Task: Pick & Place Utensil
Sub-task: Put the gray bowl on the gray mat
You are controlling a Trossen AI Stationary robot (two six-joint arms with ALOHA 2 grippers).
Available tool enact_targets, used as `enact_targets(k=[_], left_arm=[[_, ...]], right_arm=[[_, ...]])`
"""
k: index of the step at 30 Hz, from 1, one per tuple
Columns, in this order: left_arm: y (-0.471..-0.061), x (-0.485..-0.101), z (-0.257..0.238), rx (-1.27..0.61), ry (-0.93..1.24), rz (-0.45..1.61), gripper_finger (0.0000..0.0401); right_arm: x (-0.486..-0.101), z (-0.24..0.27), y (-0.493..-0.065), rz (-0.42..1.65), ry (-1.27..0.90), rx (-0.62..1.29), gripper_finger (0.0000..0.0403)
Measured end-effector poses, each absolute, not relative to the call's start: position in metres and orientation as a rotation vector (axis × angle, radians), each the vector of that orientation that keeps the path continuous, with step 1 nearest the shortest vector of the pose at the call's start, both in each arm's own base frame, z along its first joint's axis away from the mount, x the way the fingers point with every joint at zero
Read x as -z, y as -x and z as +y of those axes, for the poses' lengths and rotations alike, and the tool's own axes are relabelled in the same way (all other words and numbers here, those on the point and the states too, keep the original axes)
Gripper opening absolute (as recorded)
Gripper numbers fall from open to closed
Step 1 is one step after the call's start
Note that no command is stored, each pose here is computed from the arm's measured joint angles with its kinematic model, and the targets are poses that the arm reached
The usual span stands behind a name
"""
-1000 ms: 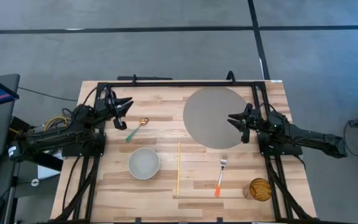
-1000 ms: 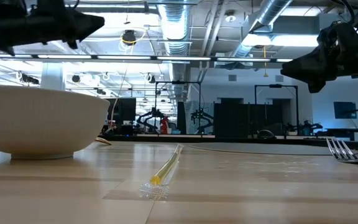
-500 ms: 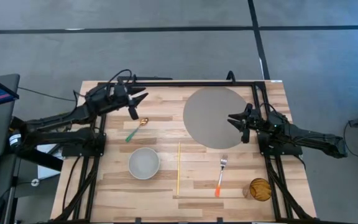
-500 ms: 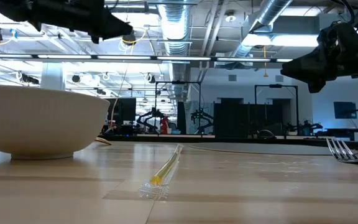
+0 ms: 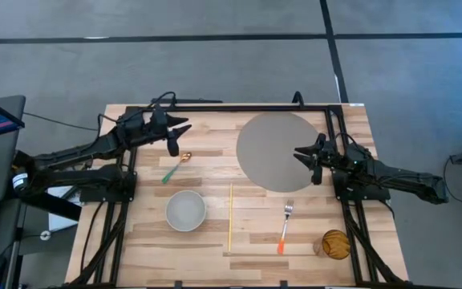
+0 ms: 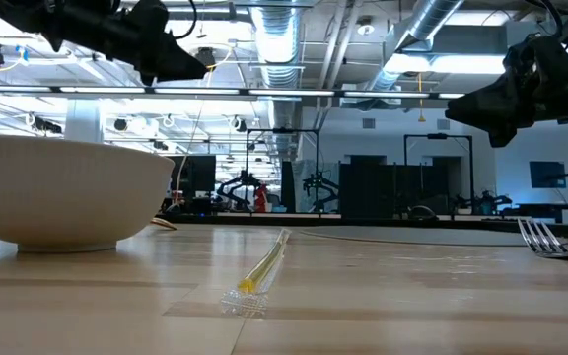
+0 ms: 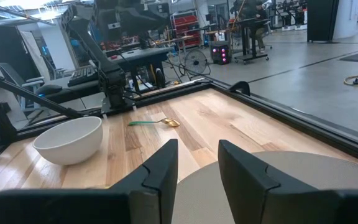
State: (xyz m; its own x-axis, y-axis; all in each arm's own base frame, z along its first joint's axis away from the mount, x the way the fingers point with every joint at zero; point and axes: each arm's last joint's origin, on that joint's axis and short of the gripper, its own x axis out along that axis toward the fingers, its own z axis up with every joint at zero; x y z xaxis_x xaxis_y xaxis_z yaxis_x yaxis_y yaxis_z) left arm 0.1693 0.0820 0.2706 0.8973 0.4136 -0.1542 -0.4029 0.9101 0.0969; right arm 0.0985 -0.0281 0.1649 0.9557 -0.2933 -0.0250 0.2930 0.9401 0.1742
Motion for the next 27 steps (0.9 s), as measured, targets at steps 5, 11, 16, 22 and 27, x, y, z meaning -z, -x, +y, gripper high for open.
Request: enact_targets(k=[5, 11, 16, 22, 27], left_arm=[[-0.1695, -0.2678, 0.0805, -0.374, -0.013, 0.191, 0.0121], [-0.1697, -0.2659, 0.0786, -0.32, 0.045, 0.2, 0.0121], [-0.1697, -0.2658, 0.0786, -0.32, 0.047, 0.199, 0.0121], [-0.1697, -0.2658, 0.0786, -0.32, 0.046, 0.199, 0.0121], [-0.1697, -0.2656, 0.0786, -0.319, 0.047, 0.2, 0.0121]], right_arm=[[-0.1649, -0.0281, -0.0985, -0.002, -0.178, 0.299, 0.0109], [-0.1649, -0.0281, -0.0985, -0.002, -0.178, 0.299, 0.0109], [-0.1649, -0.0281, -0.0985, -0.001, -0.178, 0.299, 0.0109], [-0.1656, -0.0281, -0.0985, -0.008, -0.177, 0.299, 0.0109], [-0.166, -0.028, -0.0986, -0.023, -0.239, 0.296, 0.0109]])
